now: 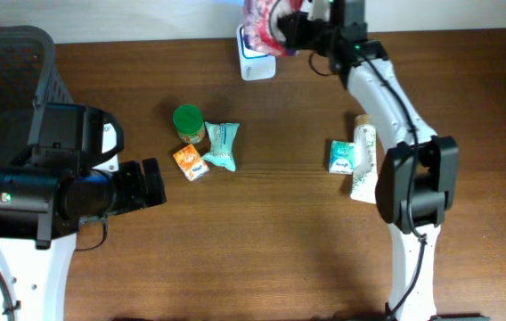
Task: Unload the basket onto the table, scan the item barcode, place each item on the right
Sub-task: 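Carry the red pack to the far right and drop it there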
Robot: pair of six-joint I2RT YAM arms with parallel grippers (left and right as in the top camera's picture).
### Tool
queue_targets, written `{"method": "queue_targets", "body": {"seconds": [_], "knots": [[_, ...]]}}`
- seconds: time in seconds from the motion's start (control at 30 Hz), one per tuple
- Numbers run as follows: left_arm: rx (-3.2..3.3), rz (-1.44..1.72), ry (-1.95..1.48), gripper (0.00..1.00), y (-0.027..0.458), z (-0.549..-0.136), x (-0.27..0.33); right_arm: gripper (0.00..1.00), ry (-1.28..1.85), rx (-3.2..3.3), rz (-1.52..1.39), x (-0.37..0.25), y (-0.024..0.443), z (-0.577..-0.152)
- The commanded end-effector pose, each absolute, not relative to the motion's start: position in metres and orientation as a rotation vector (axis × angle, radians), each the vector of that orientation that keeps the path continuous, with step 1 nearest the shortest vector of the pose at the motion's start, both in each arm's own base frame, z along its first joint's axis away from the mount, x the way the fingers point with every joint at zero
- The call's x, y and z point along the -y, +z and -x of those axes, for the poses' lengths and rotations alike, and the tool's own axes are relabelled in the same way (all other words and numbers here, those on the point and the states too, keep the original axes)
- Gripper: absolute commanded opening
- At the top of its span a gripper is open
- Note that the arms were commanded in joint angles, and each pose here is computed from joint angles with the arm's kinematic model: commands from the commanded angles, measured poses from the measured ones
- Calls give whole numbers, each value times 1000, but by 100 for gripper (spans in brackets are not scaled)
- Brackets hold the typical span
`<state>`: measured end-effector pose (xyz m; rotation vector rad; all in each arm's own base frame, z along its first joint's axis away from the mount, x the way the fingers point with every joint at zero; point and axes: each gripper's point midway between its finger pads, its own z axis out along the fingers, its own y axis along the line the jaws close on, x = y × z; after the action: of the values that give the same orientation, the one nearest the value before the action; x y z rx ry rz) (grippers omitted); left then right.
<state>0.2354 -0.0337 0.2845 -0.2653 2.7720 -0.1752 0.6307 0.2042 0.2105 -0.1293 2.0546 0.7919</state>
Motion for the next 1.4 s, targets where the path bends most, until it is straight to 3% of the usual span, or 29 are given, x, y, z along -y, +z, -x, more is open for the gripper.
{"method": "queue_targets", "body": {"seconds": [0.0,0.43,0.67,0.77,0.87,0.97,1.07,1.2,1.37], "knots": [[-2759,256,-166,99,287,-234,32,4,650,-2028,65,-217,211,-639],[-2759,256,-167,99,287,-234,32,6,492,-2003,84,-220,144,-667],[-2759,256,-167,99,287,-234,32,5,554,-1954,124,-228,171,-665],[-2759,256,-166,99,287,-234,32,4,585,-1915,64,-213,208,-665],[-2759,256,-167,99,287,-234,32,4,541,-1909,-88,-136,264,-659],[-2759,256,-166,99,287,-234,32,4,412,-2026,-289,-25,269,-636],[-2759,256,-166,99,287,-234,32,4,320,-2149,-551,78,238,-604],[-2759,256,-167,99,287,-234,32,4,239,-2217,-1115,230,175,-524],[-2759,256,-166,99,287,-234,32,4,173,-2192,-1391,317,125,-463]]}}
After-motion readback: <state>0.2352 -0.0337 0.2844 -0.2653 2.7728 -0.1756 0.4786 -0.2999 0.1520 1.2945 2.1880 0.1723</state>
